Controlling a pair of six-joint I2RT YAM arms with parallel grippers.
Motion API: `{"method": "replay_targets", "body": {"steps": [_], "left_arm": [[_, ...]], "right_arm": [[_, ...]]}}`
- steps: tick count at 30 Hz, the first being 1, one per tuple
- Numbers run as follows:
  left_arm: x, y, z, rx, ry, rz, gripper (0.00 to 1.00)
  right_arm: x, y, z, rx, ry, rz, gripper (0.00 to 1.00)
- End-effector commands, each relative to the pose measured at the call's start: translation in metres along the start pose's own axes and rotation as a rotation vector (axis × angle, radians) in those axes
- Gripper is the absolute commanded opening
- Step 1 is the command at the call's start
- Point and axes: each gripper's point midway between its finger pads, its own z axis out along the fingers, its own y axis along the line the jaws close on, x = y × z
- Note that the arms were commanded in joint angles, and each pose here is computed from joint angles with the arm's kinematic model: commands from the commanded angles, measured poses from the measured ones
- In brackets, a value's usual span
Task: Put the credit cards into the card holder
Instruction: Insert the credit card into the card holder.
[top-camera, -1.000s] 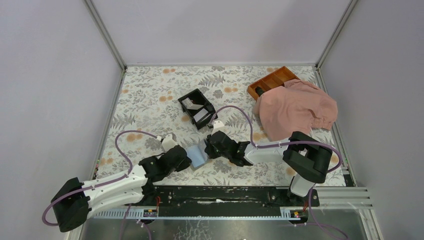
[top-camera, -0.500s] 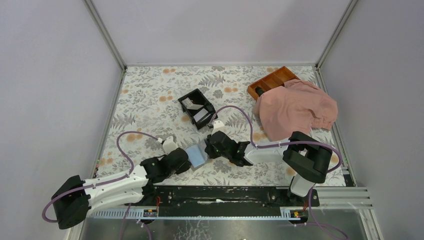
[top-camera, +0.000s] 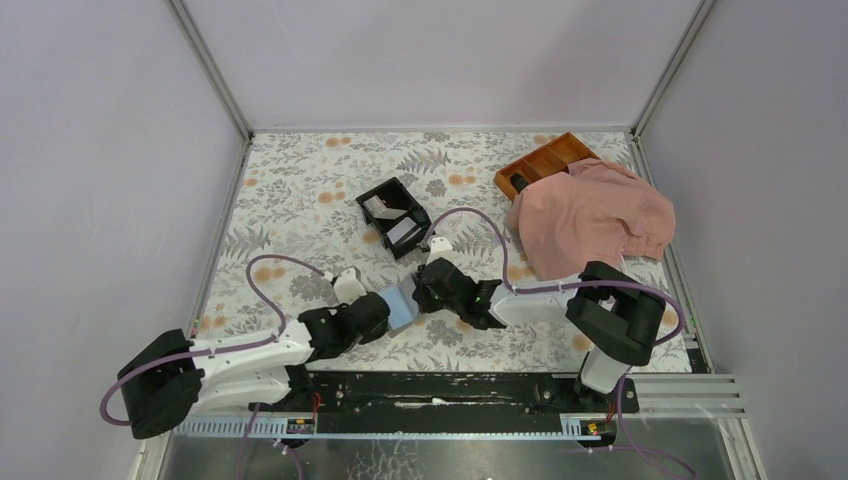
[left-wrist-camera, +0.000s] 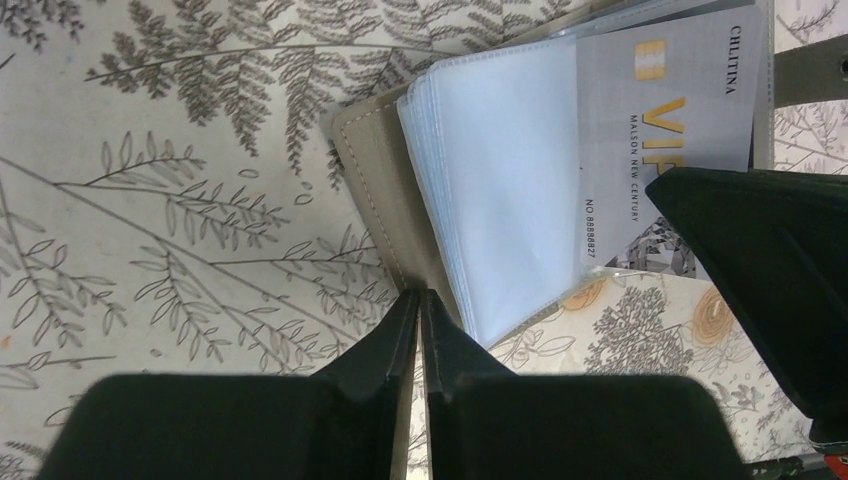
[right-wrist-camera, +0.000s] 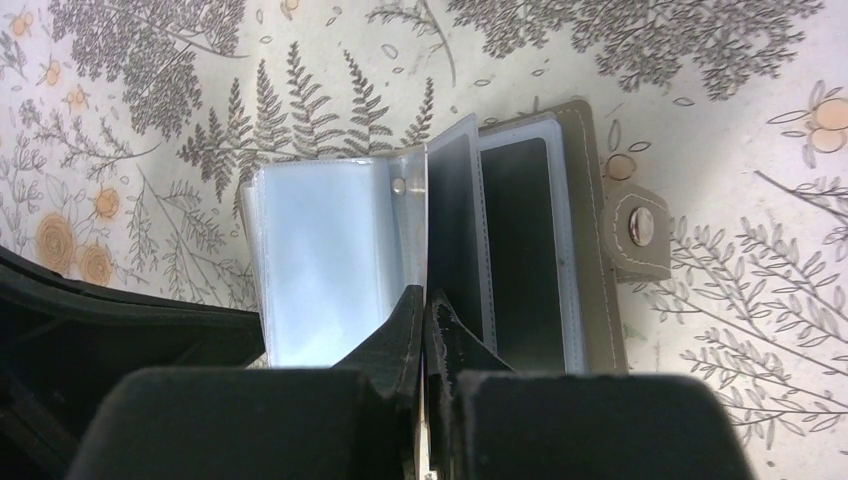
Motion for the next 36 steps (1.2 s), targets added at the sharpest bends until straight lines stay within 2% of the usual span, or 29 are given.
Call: {"method": "replay_targets", "body": {"steps": [1, 12, 25, 36], "left_arm": [[0.010, 0.012, 0.014, -0.059, 0.011, 0.021, 0.10], [0.005, -0.011, 0.036, -0.088, -0.017, 0.068, 0.09], [-0.007, -0.013, 0.048, -0.120, -0.065, 0.068, 0.09], [0.000, -0.003, 0.055, -0.135, -0.043, 0.066, 0.08]], "right_arm": [[0.031, -0.048, -0.004, 0.147, 0.110, -0.033, 0.00], [0.023, -0.068, -0.013, 0.165, 0.083, 0.009, 0.00], [0.012, -0.074, -0.027, 0.190, 0.031, 0.018, 0.00], [-0.008, -0.074, -0.032, 0.195, -0.066, 0.061, 0.00]]}}
